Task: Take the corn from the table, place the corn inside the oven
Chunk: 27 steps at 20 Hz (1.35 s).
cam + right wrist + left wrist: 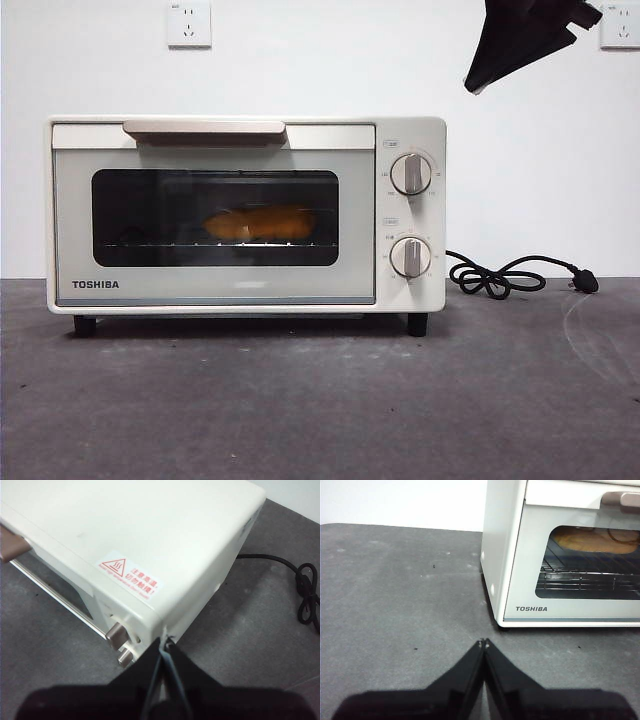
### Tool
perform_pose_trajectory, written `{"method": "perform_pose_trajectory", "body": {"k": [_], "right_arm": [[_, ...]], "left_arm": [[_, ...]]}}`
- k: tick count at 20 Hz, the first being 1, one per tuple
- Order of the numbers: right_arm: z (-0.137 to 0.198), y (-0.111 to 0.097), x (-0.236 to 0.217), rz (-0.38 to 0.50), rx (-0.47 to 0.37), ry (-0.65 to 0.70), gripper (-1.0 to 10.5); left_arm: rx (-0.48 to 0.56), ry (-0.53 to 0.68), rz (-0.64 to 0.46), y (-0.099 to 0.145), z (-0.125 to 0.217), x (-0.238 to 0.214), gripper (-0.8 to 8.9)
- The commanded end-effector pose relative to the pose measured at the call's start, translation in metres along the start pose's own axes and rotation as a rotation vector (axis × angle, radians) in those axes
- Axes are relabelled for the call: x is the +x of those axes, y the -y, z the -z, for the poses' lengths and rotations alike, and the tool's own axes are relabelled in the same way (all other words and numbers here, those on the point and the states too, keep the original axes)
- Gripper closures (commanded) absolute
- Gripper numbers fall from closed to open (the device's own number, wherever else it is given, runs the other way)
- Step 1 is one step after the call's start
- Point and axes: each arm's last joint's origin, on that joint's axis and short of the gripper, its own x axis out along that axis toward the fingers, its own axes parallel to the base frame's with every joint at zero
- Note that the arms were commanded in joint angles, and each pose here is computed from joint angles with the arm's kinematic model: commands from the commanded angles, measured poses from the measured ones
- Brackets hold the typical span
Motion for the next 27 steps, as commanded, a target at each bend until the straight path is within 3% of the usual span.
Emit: {"method": "perform_pose_trajectory", "body": {"k": [1, 22, 25, 27], "right_arm": [[0.0, 0.001, 0.002, 0.003, 0.004, 0.002, 9.5], [-0.002, 0.001, 0.002, 0.01, -0.016, 0.015, 9.5], [-0.001, 0.007, -0.001, 0.07, -0.071, 0.005, 9.5], [0.007, 0.016, -0.004, 0.108, -0.049, -0.043, 9.5]], "left_arm": [[0.0, 0.004, 0.0, 0.0, 0.001, 0.001, 8.17], [-0.004, -0.074, -0.007, -0.001, 0.007, 0.005, 8.17], [-0.004, -0.085, -0.008, -0.001, 0.007, 0.006, 8.17], [-0.005, -0.095, -0.009, -0.001, 0.008, 0.006, 8.17]]}}
